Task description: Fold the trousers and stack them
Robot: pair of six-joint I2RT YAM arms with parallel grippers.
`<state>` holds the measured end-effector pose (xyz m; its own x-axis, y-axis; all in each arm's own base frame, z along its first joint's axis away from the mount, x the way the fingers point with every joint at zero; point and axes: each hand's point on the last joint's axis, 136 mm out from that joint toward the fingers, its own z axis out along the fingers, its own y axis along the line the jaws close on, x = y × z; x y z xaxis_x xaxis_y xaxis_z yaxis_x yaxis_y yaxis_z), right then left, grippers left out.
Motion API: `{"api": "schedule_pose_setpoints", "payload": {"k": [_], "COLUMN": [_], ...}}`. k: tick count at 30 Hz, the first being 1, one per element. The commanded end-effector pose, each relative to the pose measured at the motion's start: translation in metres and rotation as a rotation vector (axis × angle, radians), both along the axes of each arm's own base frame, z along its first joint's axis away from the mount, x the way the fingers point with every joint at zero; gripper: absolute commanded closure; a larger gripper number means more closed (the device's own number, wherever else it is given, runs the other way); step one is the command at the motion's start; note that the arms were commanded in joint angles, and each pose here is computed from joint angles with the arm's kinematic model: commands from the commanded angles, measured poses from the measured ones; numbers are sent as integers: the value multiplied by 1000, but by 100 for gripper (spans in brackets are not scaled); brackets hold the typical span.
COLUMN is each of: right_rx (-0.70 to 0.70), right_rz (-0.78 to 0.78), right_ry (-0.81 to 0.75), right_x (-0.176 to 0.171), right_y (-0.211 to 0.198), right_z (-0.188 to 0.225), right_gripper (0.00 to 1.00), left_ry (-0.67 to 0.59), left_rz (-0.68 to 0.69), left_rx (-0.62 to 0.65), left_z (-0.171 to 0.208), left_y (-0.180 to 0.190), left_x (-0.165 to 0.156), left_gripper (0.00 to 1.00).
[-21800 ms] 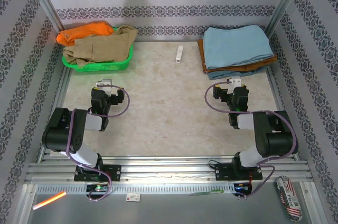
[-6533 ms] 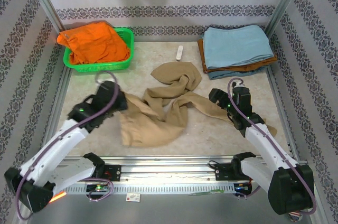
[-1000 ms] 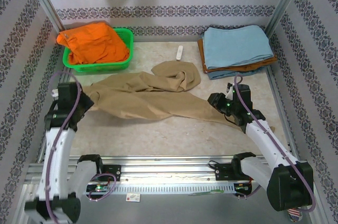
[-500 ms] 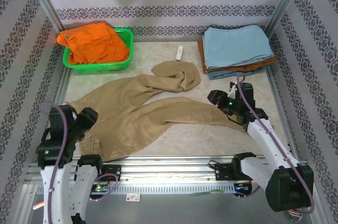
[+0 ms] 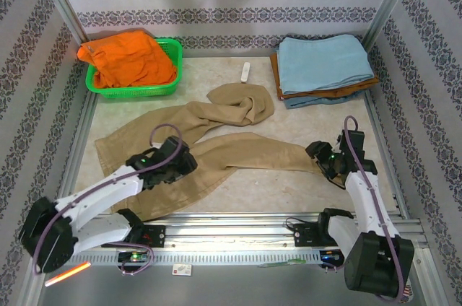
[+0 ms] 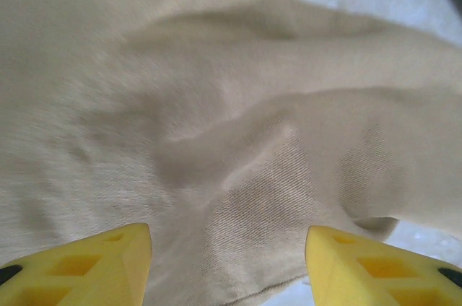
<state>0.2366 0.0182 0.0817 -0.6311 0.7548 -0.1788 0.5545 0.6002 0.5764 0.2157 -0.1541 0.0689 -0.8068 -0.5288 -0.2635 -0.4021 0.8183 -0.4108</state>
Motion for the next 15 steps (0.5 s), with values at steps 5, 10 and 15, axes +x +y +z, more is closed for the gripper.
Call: {"api": "schedule_pose_setpoints", "payload": {"k": [5,10,15], "right_rx": [-8,32,27], "right_rz": [-1,-20,-33], "right_ry": [149,176,198], "right_x": [-36,-23,-1], "right_y": [0,2,-5], "right_z": [-25,-37,-47], "right_gripper": [39,38,43], "left_ry": [10,-18,-39], "left_rz": [151,201,220], "left_rx": [-7,48,22], "left_z": [-41,-44,-50], "left_y": [10,43,55], "left_x": [-9,-24,-30], "left_gripper": [41,40,39]}}
